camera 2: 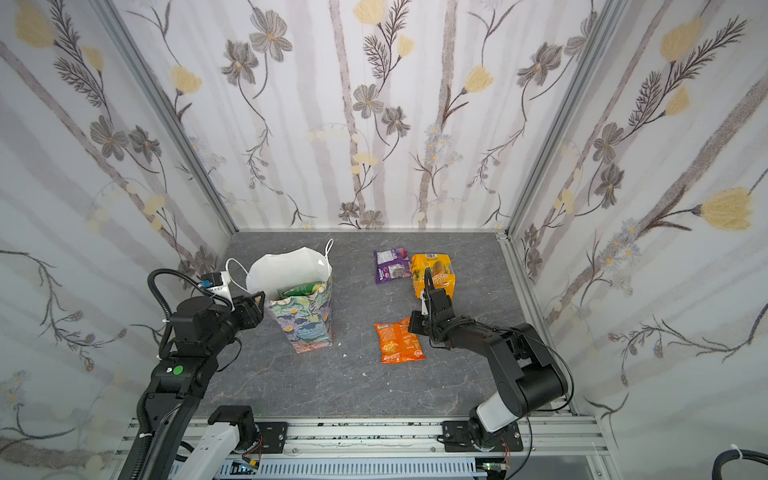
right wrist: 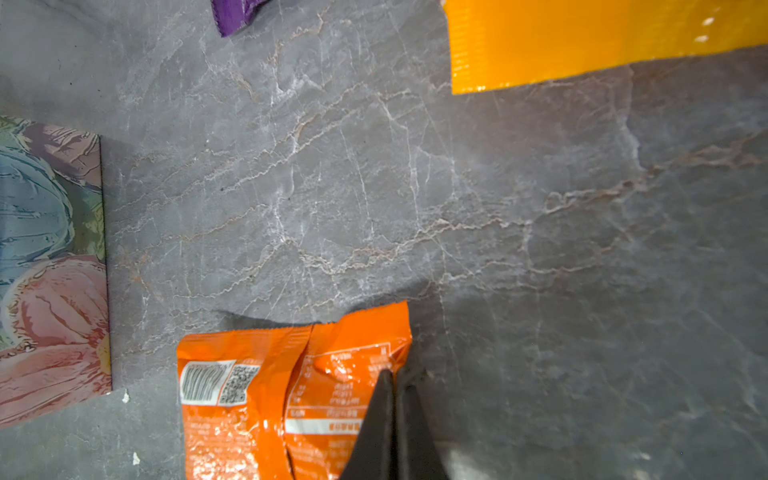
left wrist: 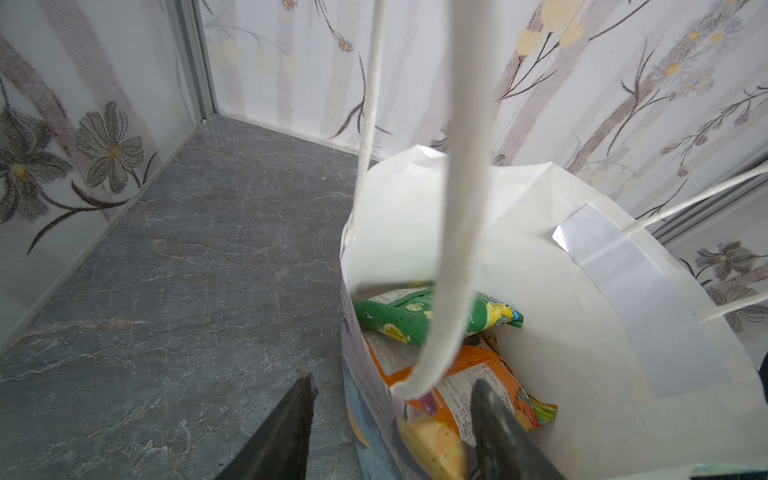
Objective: Place the snacks into the paper bag
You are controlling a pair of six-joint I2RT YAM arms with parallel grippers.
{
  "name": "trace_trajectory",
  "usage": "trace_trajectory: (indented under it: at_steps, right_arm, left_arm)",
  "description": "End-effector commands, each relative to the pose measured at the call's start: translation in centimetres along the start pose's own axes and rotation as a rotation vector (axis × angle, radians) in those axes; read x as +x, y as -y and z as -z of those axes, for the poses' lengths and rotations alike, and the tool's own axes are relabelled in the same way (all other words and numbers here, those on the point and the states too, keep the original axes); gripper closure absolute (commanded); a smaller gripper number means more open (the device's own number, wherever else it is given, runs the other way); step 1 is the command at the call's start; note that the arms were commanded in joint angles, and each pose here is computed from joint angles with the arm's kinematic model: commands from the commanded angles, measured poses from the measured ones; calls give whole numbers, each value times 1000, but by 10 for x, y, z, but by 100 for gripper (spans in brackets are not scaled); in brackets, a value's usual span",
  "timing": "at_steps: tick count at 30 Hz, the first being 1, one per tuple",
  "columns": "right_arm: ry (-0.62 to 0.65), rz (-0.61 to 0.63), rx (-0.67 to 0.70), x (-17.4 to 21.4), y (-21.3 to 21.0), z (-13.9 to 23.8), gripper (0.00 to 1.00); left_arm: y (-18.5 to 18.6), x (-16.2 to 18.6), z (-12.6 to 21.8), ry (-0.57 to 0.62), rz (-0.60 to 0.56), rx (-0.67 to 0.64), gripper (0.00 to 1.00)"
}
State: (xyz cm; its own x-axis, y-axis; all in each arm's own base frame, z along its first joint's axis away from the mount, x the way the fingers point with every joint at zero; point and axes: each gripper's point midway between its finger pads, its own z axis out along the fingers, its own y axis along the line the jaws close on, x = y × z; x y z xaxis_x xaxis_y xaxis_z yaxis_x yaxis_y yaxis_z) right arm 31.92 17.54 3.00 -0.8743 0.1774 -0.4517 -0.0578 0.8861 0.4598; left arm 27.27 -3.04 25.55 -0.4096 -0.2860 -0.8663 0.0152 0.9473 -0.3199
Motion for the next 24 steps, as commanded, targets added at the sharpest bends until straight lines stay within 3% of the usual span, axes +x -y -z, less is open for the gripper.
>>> trace_trajectory:
  at_steps: [1, 24]
  right_arm:
    - [23, 3, -26, -9, -8, 3, 100]
    - [225, 128, -284, -73, -99, 101, 100]
  left_arm:
    - [2, -3, 0, 15, -13, 8, 40]
    - [2, -5, 2, 24, -14, 6, 41]
